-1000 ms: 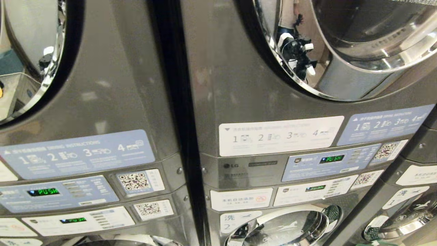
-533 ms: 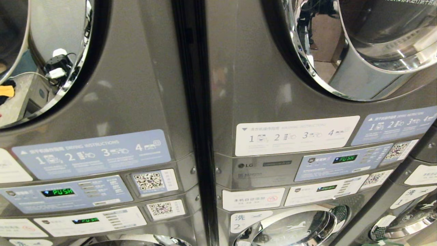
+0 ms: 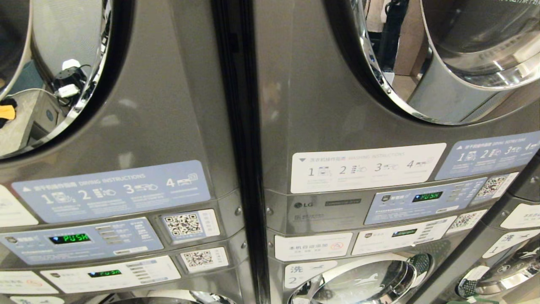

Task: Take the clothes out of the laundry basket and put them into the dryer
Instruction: Open the dryer

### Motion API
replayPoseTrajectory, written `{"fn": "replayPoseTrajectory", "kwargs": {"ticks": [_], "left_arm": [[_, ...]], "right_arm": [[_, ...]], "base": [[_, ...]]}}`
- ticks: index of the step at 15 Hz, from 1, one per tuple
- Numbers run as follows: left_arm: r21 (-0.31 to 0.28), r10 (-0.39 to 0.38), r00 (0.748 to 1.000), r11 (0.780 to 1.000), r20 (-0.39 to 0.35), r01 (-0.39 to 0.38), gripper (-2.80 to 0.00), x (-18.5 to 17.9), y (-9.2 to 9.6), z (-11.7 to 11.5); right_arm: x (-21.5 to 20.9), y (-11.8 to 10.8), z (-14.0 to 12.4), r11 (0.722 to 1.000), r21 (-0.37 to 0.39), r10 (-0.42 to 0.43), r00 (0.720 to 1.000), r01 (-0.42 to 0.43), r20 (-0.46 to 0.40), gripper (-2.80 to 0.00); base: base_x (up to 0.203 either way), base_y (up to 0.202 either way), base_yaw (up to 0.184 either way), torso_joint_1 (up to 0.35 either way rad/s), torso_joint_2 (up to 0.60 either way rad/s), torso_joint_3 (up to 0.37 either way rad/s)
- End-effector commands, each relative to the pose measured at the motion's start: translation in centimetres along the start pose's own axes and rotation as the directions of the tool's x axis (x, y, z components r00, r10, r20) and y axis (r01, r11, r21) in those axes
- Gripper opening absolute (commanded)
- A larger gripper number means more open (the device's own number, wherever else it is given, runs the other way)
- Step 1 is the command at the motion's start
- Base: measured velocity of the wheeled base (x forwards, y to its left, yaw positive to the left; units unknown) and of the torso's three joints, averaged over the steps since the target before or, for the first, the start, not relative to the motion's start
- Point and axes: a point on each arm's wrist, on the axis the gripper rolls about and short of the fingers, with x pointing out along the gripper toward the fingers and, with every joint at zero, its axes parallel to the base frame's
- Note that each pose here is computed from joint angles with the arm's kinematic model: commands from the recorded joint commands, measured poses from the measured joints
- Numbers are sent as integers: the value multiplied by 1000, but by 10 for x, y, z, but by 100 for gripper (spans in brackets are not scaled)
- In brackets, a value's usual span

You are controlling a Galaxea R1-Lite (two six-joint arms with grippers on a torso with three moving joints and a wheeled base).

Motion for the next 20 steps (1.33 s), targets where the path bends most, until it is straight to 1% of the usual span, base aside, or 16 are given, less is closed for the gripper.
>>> {"fn": "replayPoseTrajectory", "kwargs": {"ticks": [1,4,6,7,9,10,14,18,20], "left_arm": [[0,0,1000,1000,0,0,-280,0,0,0],[0,0,1000,1000,0,0,-280,0,0,0],[0,0,1000,1000,0,0,-280,0,0,0],[0,1,1000,1000,0,-1,-280,0,0,0],[0,0,1000,1000,0,0,-280,0,0,0],[0,0,1000,1000,1,0,-280,0,0,0],[0,0,1000,1000,0,0,-280,0,0,0],[0,0,1000,1000,0,0,-280,0,0,0],[0,0,1000,1000,-2,0,-280,0,0,0]], "right_arm": [[29,-11,-9,998,40,57,998,-56,-30,0],[37,1,-12,986,71,154,987,-151,-37,0],[43,14,-14,969,87,236,971,-232,-33,0],[46,16,-18,966,64,253,967,-250,-41,0],[61,12,-32,965,-19,260,962,-262,-77,0],[67,10,-37,963,-35,262,961,-266,-88,0],[79,6,-39,961,-46,269,960,-273,-77,0],[103,10,-34,946,-56,317,948,-318,-37,0],[114,12,-38,940,-47,336,941,-338,-41,0]], "base": [[0,0,0,0,0,0],[0,0,0,0,0,0],[0,0,0,0,0,0],[0,0,0,0,0,0],[0,0,0,0,0,0],[0,0,0,0,0,0],[0,0,0,0,0,0],[0,0,0,0,0,0],[0,0,0,0,0,0]]}}
